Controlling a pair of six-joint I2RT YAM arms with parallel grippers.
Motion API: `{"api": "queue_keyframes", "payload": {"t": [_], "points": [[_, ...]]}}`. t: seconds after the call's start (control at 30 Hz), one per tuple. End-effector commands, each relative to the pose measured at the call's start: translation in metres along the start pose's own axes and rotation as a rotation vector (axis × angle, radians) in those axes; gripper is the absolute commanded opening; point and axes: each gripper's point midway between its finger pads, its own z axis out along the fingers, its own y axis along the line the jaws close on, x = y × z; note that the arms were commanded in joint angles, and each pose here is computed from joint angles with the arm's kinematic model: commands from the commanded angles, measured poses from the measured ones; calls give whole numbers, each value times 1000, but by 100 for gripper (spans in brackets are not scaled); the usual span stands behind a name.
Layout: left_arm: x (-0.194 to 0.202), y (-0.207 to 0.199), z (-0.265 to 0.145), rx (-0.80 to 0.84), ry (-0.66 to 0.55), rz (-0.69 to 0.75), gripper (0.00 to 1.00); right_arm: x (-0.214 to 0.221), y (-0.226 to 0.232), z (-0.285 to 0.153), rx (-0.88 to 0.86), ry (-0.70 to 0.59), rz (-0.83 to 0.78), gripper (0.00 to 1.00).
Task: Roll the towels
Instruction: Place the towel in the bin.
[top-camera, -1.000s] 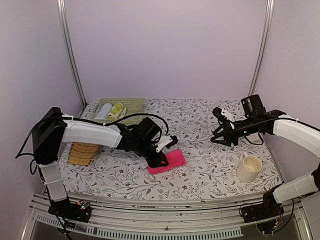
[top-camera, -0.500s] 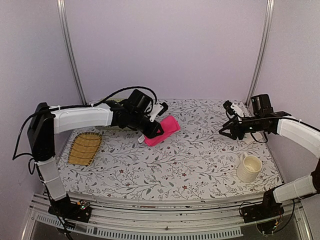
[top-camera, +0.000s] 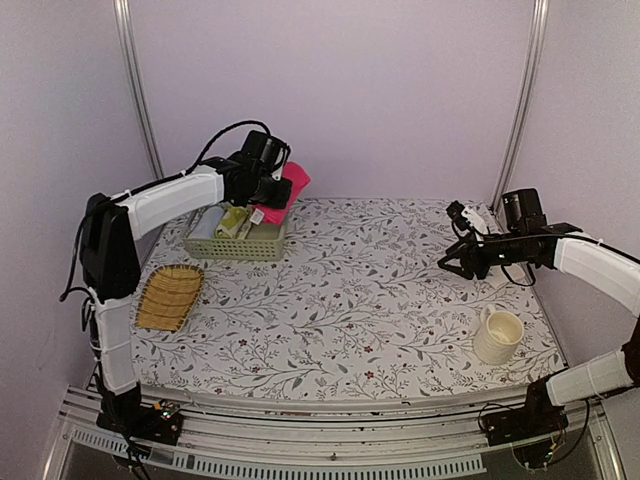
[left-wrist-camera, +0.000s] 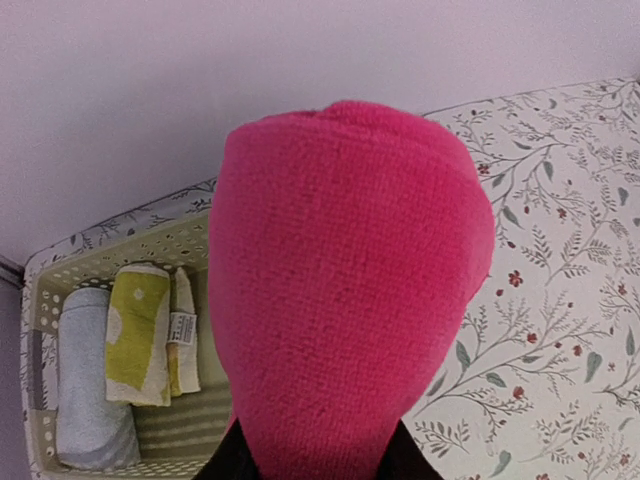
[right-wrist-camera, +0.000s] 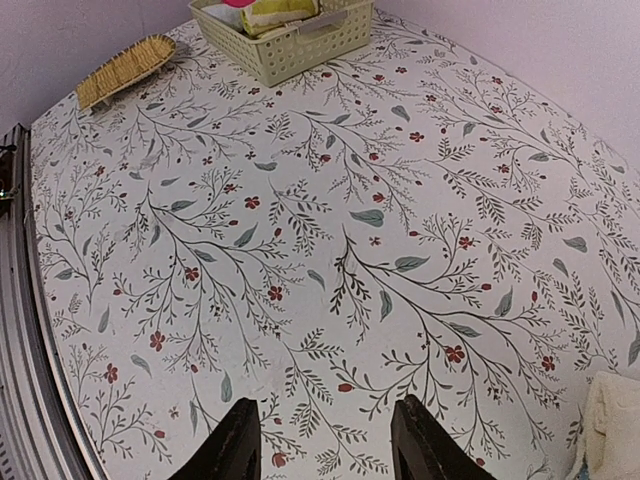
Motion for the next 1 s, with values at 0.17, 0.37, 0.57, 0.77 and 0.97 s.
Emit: {"api": "queue_keyframes", "payload": {"t": [0.17,0.37,0.57,0.77,0.97], "points": [[3,81,52,-265,41,-74,0,3,-4,2,16,2,9,47],[17,115,82,-379,91,-77,0,6,-5,4,10,11,14,47],[32,122,106,-440,128,-58,0,9,-6,5,15,22,12,47],[64,141,124,-546,200,-10,0,10,-7,6,20,27,11,47],[94,153,143,-580,258,-4,0,13,-7,8,15,36,15,47]]}}
